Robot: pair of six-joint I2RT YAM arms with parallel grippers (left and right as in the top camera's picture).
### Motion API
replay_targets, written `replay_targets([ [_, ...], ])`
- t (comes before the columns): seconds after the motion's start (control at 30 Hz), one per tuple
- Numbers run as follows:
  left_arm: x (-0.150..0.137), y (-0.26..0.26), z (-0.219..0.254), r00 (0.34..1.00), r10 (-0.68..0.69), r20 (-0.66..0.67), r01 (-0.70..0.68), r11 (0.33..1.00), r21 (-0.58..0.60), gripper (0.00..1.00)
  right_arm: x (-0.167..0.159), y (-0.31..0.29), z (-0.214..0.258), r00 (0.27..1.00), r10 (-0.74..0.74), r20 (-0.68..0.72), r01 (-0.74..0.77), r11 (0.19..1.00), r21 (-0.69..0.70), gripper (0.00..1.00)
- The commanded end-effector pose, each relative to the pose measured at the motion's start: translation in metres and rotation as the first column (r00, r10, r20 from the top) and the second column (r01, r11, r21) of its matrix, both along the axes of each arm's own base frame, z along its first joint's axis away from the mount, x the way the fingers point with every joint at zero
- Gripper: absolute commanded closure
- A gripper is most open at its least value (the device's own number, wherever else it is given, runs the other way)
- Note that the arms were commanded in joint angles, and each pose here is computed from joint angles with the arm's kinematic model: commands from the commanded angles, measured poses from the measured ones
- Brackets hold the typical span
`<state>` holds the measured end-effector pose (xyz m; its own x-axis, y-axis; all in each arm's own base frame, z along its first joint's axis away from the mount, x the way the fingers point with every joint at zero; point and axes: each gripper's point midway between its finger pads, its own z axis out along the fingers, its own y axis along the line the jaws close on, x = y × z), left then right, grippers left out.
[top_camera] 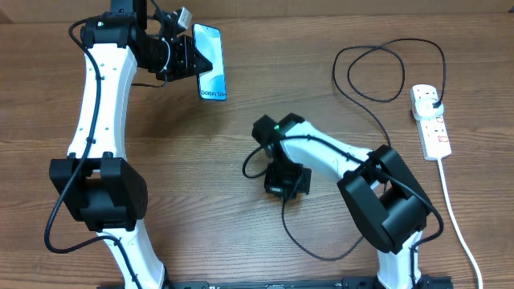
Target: Plug charger to phone and switch on socket
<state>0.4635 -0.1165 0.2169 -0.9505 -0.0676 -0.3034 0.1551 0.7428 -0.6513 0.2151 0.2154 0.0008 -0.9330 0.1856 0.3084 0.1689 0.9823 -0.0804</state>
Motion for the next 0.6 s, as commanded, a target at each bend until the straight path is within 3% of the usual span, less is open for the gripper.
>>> replay_targets([
  [0.0,0.0,-0.003,0.011,0.999,-0.02,0.037,0.021,1.0,-0.014,0.96,-0.01,-0.02,0.007,1.0,0.003,0.01,-0.002,0.998,-0.068,0.96],
  [0.07,0.0,-0.003,0.011,0.999,-0.02,0.037,0.021,1.0,-0.014,0.96,-0.01,-0.023,0.018,1.0,0.018,0.024,-0.016,0.997,-0.069,0.86],
  [0.13,0.0,-0.003,0.011,0.999,-0.02,0.038,0.021,1.0,-0.014,0.96,-0.008,-0.025,0.029,0.998,0.027,0.053,-0.023,0.998,-0.065,0.69],
  [0.17,0.0,-0.003,0.011,0.999,-0.02,0.038,0.021,1.0,-0.014,0.96,-0.007,-0.024,0.033,0.997,0.036,0.062,-0.032,0.998,-0.054,0.52],
  [0.2,0.001,-0.003,0.012,0.999,-0.02,0.039,0.021,1.0,-0.014,0.96,-0.006,-0.023,0.04,0.996,0.045,0.079,-0.042,0.998,-0.039,0.28],
  [0.23,0.001,-0.003,0.012,0.999,-0.02,0.041,0.021,1.0,-0.014,0.96,-0.004,-0.022,0.046,0.995,0.044,0.094,-0.042,0.999,-0.029,0.15],
  [0.57,0.001,-0.004,0.012,0.999,-0.02,0.041,0.021,1.0,-0.014,0.96,0.031,0.0,0.053,0.958,0.132,0.254,-0.153,0.986,0.064,0.06],
])
